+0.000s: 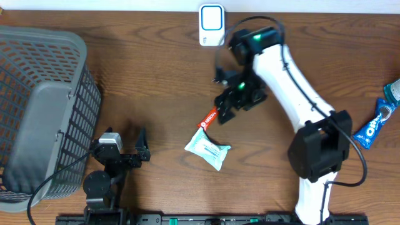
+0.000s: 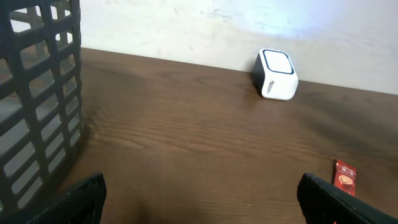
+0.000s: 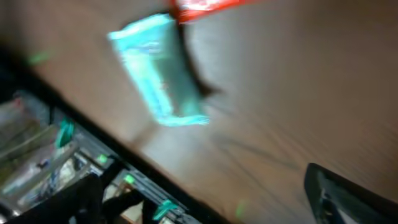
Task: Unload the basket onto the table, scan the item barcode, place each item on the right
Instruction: 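Move the right gripper down onto the green pouch and grasp it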
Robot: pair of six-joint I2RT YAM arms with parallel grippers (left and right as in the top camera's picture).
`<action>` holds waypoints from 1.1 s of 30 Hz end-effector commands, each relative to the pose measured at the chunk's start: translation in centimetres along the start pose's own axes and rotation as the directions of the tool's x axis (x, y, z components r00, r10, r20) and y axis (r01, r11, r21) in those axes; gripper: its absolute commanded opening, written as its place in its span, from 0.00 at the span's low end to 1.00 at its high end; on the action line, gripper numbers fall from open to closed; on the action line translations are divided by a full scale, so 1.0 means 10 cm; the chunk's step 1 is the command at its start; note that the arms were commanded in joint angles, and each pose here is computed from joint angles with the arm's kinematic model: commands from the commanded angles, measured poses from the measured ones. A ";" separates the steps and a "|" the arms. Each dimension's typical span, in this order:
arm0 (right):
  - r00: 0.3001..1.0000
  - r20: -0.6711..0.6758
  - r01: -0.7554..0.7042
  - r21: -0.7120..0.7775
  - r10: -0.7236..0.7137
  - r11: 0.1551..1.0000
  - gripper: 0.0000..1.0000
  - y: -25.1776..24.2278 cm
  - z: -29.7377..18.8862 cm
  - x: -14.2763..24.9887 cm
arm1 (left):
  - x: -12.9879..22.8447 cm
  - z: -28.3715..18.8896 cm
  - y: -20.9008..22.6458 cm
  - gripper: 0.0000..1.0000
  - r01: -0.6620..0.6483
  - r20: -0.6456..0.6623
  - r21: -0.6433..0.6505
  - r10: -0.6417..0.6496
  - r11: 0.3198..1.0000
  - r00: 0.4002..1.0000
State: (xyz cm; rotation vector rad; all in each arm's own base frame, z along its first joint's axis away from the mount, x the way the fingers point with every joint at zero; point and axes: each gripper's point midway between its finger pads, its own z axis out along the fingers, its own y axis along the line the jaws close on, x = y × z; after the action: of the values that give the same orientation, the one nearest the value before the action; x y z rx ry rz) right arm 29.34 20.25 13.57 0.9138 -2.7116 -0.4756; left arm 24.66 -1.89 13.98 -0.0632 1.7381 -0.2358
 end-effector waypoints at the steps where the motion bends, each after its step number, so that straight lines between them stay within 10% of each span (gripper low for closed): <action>1: 0.991 -0.002 0.136 -0.056 -0.136 0.989 0.99 0.34 0.07 0.01 | 0.16 0.01 0.02 0.98 0.014 -0.049 -0.002 -0.014 1.000 0.999; 15: 0.970 -0.091 0.242 0.387 -0.224 0.890 0.99 0.57 0.63 -0.14 | 0.16 0.01 0.02 0.98 0.013 -0.049 -0.002 -0.013 1.000 0.999; 33: 0.972 -0.044 0.220 0.508 -0.230 0.833 0.94 0.41 1.58 -0.08 | 0.16 0.01 0.02 0.98 0.014 -0.049 -0.002 -0.014 1.000 0.999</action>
State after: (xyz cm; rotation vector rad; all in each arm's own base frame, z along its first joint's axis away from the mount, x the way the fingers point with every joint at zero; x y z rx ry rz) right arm 22.06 28.44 0.20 1.4500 -2.7371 0.1837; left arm 24.66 -1.90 13.98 -0.0629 1.7381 -0.2361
